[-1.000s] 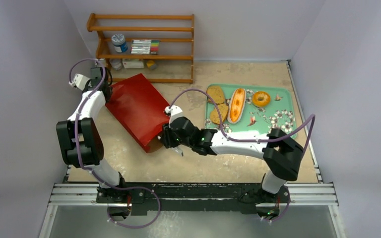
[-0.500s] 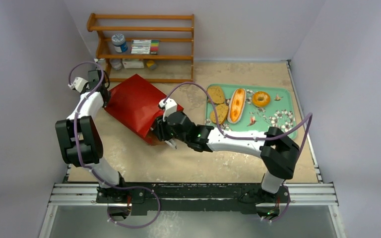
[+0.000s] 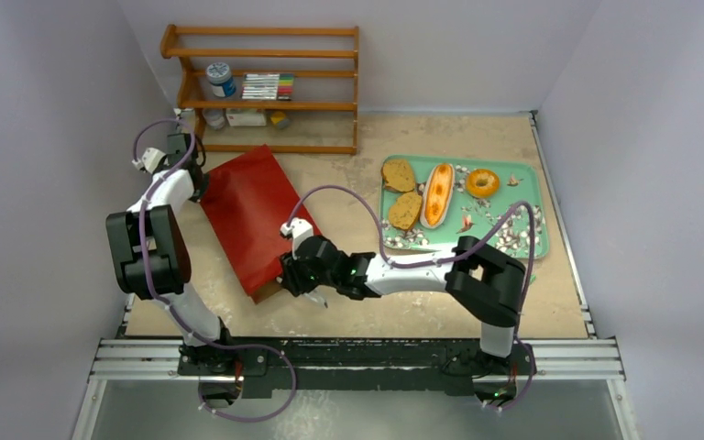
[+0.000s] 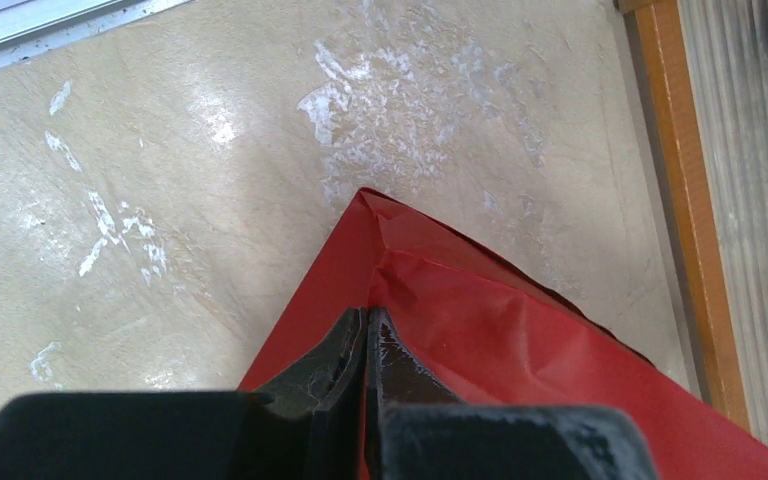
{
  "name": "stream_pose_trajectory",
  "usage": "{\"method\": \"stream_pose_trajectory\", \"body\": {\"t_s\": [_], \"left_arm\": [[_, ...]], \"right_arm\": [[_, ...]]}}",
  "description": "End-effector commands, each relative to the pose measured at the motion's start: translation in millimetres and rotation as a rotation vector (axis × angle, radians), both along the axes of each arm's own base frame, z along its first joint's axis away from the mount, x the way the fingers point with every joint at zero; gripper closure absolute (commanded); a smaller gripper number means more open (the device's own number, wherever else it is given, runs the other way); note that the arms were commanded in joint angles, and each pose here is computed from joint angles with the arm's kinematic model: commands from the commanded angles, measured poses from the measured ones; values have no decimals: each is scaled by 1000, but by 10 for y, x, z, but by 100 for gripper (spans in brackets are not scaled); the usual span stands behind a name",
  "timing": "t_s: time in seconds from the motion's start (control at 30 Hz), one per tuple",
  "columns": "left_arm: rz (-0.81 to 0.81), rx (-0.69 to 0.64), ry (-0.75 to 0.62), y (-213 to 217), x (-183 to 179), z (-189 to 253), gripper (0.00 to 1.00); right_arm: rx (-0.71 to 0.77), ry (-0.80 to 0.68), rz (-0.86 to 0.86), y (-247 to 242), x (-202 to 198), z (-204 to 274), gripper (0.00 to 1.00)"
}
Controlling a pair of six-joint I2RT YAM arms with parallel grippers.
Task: Take the fake bread out of the paper bag
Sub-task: Take out the fake bread from the paper bag.
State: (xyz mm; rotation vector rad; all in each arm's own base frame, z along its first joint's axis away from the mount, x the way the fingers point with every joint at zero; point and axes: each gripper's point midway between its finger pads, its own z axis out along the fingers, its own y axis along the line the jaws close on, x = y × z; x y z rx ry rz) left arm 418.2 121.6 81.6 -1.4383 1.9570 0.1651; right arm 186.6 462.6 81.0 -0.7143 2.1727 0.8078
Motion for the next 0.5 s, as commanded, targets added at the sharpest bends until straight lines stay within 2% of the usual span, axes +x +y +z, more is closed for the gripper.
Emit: {"method": "stream_pose_trajectory", "body": {"t_s": [0.0,0.47], "left_arm": [[2,-5,-37,69,111,33,100],[-8,-23,-31,57,106,-99,100]], "right_arm": [[72,16,-8,159,-13,26,55],[-91,78,-144,55,-77,-451,50]]}}
